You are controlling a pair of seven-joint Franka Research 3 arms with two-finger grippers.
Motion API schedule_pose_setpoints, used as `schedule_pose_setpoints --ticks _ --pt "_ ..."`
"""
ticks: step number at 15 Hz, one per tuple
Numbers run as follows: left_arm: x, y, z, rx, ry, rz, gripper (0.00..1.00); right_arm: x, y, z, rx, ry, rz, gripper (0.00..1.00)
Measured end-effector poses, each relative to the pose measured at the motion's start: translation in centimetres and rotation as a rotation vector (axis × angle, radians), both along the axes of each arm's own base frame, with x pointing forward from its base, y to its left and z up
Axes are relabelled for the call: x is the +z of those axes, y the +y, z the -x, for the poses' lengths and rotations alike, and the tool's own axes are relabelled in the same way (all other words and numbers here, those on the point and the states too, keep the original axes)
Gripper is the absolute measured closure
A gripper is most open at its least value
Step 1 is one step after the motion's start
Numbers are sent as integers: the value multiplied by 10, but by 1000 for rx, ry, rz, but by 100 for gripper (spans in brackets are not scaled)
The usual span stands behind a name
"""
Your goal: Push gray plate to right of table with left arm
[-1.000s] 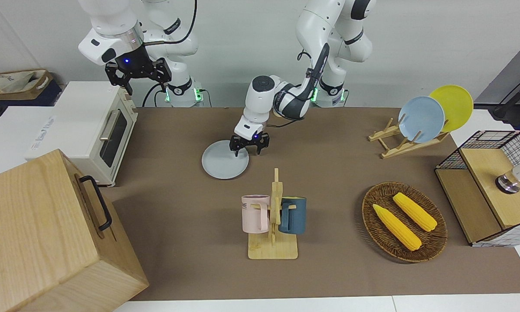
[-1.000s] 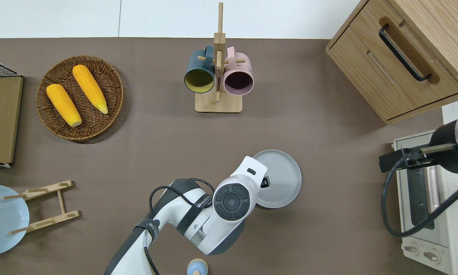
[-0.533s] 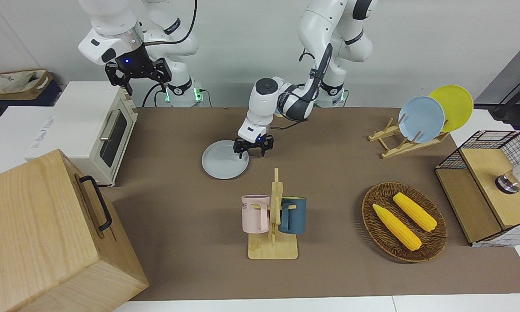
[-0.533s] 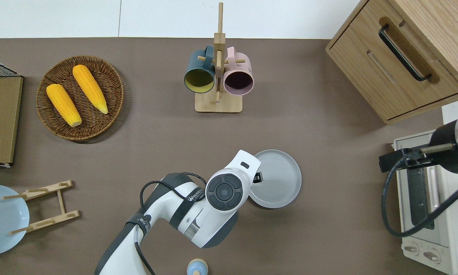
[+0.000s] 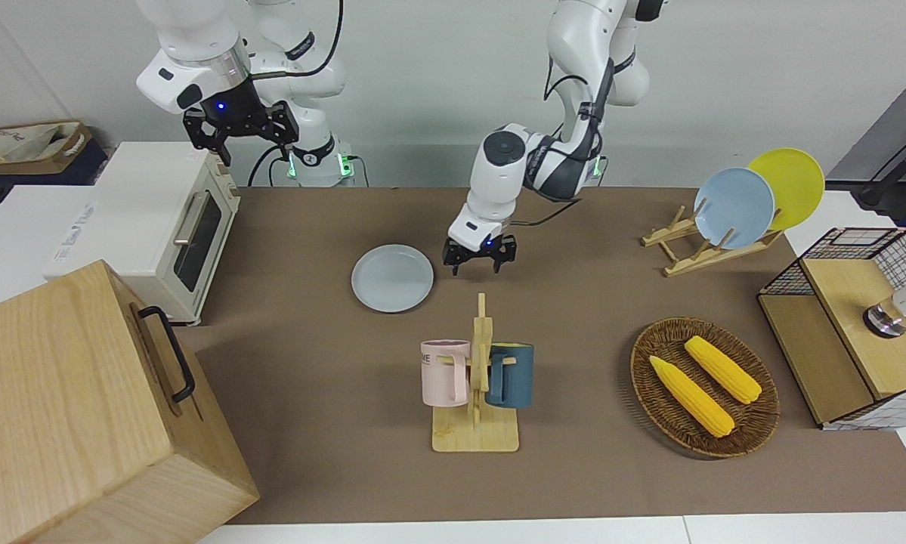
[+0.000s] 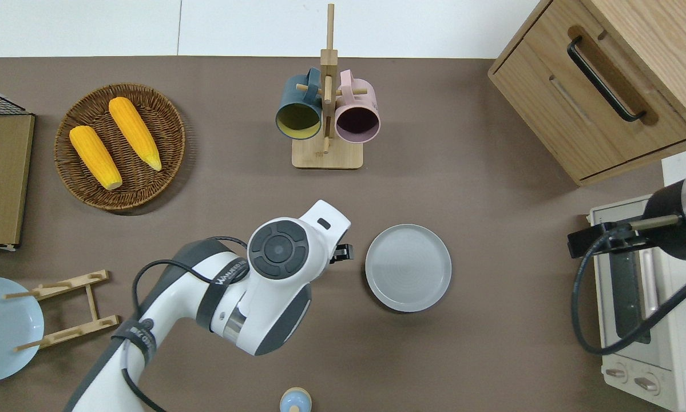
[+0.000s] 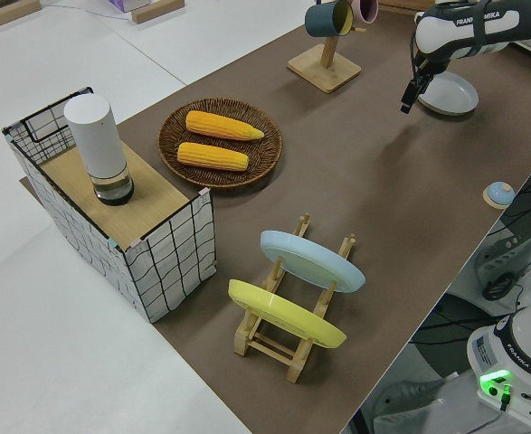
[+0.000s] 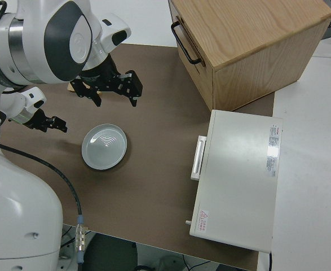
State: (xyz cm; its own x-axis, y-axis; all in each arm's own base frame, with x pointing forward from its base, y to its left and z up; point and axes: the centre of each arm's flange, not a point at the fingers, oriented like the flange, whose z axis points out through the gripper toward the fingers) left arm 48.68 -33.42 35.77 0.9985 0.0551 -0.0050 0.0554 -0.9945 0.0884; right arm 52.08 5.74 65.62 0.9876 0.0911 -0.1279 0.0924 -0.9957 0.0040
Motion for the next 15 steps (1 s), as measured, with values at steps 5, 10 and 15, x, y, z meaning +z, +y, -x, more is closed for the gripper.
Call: schedule_pose_setpoints --ticks 5,10,15 --pt "44 83 -23 -69 48 -6 0 0 0 0 0 0 0 1" --pt "75 154 -35 -113 65 -12 0 0 0 0 0 0 0 1" --pt "113 187 -44 -149 79 -10 0 0 0 0 0 0 0 1"
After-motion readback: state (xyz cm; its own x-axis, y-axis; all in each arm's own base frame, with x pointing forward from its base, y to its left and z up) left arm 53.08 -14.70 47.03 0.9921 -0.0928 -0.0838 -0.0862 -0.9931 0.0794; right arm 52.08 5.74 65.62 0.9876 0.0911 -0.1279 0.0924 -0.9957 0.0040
